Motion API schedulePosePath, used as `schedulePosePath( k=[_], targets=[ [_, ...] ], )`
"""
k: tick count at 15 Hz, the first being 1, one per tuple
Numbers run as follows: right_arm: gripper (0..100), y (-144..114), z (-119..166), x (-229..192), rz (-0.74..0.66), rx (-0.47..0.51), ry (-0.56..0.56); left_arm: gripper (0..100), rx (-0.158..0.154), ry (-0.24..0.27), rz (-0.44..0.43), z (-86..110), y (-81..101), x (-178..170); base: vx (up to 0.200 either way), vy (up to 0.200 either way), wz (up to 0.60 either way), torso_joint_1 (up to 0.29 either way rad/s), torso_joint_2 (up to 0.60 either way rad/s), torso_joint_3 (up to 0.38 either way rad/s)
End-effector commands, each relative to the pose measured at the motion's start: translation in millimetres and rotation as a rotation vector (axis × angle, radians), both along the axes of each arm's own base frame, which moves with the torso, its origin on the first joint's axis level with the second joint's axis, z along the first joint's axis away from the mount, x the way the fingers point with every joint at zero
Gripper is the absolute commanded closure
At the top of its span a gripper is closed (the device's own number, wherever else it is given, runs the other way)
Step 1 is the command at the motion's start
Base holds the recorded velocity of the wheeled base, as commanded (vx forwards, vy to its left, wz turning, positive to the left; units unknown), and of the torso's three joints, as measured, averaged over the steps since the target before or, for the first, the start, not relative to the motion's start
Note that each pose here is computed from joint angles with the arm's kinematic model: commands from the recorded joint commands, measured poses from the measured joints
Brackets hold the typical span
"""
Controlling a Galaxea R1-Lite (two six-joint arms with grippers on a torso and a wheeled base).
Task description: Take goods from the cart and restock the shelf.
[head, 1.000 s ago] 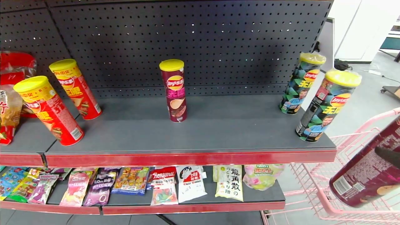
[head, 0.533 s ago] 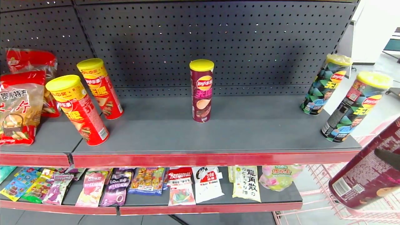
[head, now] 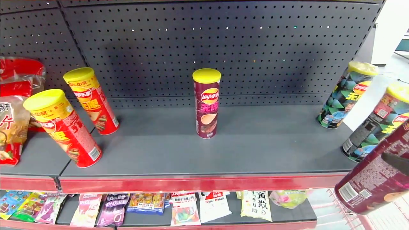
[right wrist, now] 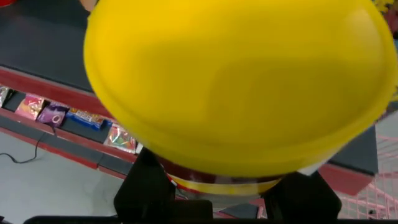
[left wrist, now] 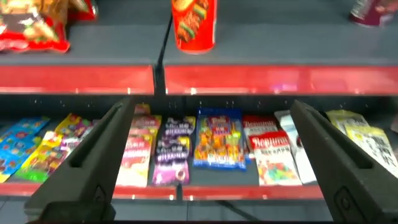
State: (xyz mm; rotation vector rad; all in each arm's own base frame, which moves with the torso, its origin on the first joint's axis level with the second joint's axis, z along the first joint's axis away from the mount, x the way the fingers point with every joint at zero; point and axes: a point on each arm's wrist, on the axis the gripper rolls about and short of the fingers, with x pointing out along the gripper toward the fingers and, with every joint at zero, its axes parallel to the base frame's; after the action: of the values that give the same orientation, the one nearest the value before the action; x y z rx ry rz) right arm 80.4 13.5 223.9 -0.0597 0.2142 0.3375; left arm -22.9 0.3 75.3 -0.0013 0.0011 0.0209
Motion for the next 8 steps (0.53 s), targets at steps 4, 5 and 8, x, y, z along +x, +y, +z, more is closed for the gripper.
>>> schedulePosePath(
  k=[4, 5, 8],
  targets=[
    [100, 4.2, -3.5, -0.9, 0.070, 0.002, 0.012, 0, 0.000, 0.000, 0.002, 0.1, 0.0, 0.1, 0.100, 0.000, 0.00, 0.005, 0.00, 0.001],
    [100, 4.5, -3.2, -0.7, 0.074, 0.002, 0.012, 0, 0.000, 0.000, 0.001, 0.1, 0.0, 0.1, 0.000, 0.000, 0.00, 0.000, 0.00, 0.000],
    [100, 5.7, -3.3, -0.6, 0.094, 0.002, 0.013, 0, 0.000, -0.001, 0.002, 0.2, 0.0, 0.1, 0.000, 0.000, 0.00, 0.000, 0.00, 0.000]
  ],
)
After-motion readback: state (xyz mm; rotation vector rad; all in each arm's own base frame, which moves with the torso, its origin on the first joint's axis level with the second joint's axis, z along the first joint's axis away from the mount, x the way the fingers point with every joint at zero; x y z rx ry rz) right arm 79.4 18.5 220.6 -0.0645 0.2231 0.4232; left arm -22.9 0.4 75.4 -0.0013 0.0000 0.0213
